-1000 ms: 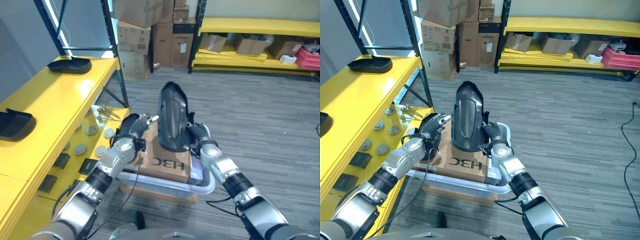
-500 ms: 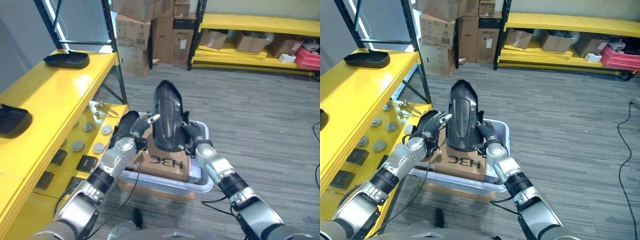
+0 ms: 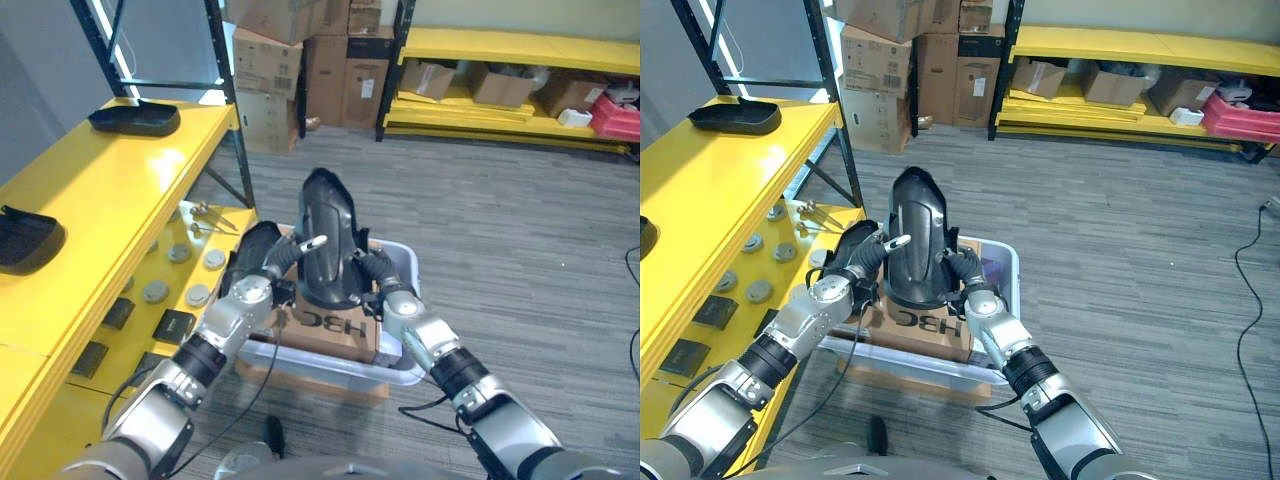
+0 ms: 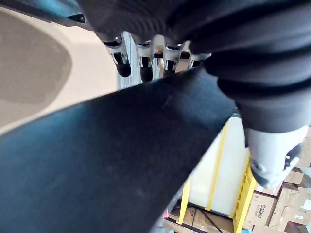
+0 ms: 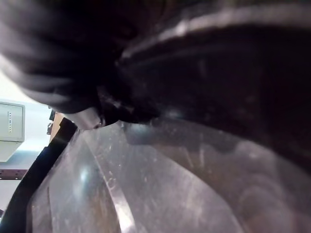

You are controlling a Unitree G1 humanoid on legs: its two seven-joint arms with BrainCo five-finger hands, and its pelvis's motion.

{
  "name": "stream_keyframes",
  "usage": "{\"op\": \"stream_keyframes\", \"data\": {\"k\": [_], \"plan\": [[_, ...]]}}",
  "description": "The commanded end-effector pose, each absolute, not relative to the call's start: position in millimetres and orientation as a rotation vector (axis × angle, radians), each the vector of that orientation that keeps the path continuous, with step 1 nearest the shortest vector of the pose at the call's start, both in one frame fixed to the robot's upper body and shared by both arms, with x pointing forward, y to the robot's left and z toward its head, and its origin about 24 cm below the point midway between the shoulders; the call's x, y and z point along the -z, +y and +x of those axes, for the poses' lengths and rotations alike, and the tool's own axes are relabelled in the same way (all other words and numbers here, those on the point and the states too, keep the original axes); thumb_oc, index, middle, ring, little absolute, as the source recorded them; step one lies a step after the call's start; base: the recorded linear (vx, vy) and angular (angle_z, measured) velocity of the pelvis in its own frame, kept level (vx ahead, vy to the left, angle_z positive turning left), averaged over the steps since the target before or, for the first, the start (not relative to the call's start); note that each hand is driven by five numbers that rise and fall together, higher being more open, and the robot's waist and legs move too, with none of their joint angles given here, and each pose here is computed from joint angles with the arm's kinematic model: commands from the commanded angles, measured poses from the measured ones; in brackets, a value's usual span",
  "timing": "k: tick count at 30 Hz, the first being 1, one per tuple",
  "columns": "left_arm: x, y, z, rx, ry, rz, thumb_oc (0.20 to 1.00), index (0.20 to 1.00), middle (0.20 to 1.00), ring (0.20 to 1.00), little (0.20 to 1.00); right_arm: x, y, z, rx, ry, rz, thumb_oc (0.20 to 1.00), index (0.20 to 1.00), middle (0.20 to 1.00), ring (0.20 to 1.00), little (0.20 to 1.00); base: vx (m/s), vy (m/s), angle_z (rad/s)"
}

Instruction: Move parts from the plastic box to the shelf.

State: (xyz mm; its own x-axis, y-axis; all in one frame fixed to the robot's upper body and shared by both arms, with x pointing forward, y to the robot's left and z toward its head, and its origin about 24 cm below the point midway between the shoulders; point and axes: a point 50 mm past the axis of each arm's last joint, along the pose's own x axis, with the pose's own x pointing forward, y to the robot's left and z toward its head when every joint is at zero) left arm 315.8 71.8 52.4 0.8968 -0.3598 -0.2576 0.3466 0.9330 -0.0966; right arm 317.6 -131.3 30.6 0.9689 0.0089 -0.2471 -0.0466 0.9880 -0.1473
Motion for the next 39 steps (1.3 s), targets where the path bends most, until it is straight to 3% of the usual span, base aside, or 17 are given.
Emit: {"op": "stream_keyframes", "data": {"k": [1,2,7,14,15,16,17,22,26,34,39], "plan": [[-91.4,39.4,327.7,0.473,0.121,-0.026,0.413,0.413,0.413,0.413,0.413,-78.3,-110.3,340.2,-0.076,0.074,-0.105,0.200,0.200,0.200,0.200,0.200,0.00,0.000,0.00],[-91.1,38.5,327.1,0.471,0.123,-0.025,0.200,0.200,0.200,0.200,0.200,-77.7,-109.4,340.2,-0.077,0.074,-0.105,0.200,0.200,0.200,0.200,0.200,0.00,0.000,0.00],[-90.7,38.5,327.1,0.481,0.115,-0.012,0.200,0.200,0.200,0.200,0.200,-78.0,-108.7,340.6,-0.076,0.076,-0.098,0.200,0.200,0.200,0.200,0.200,0.00,0.000,0.00],[-115.8,17.6,312.5,0.674,0.028,-0.183,0.200,0.200,0.200,0.200,0.200,-75.9,-104.1,337.5,-0.104,0.099,0.025,0.200,0.200,0.200,0.200,0.200,0.00,0.000,0.00],[-117.5,16.7,311.6,0.676,0.024,-0.192,0.200,0.200,0.200,0.200,0.200,-75.6,-103.2,337.2,-0.108,0.104,0.050,0.266,0.266,0.266,0.266,0.266,0.00,0.000,0.00],[-119.7,15.9,310.6,0.677,0.021,-0.206,0.200,0.200,0.200,0.200,0.200,-75.3,-101.2,336.4,-0.116,0.115,0.105,0.423,0.423,0.423,0.423,0.423,0.00,0.000,0.00],[-120.6,16.6,310.3,0.675,0.018,-0.211,0.200,0.200,0.200,0.200,0.200,-74.9,-100.4,335.7,-0.119,0.126,0.160,1.000,1.000,1.000,1.000,1.000,0.00,0.000,0.00],[-125.8,28.6,314.8,0.618,-0.019,-0.243,0.200,0.200,0.200,0.200,0.200,-64.7,-98.4,328.9,-0.121,0.189,0.537,1.000,1.000,1.000,1.000,1.000,0.00,0.000,0.00],[-128.6,53.7,320.7,0.533,-0.051,-0.263,0.200,0.200,0.200,0.200,0.200,-67.1,-120.7,326.7,-0.069,0.127,0.618,1.000,1.000,1.000,1.000,1.000,0.00,0.000,0.00],[-107.4,119.7,315.3,0.314,-0.077,-0.237,0.200,0.200,0.200,0.200,0.200,-51.8,-174.5,289.9,-0.033,0.103,0.510,1.000,1.000,1.000,1.000,1.000,-0.03,0.022,-0.06],[-103.3,186.8,296.6,0.112,-0.118,-0.264,0.200,0.200,0.200,0.200,0.200,19.6,-212.7,225.0,0.047,0.431,0.356,1.000,1.000,1.000,1.000,1.000,-0.06,0.011,-0.23]]}}
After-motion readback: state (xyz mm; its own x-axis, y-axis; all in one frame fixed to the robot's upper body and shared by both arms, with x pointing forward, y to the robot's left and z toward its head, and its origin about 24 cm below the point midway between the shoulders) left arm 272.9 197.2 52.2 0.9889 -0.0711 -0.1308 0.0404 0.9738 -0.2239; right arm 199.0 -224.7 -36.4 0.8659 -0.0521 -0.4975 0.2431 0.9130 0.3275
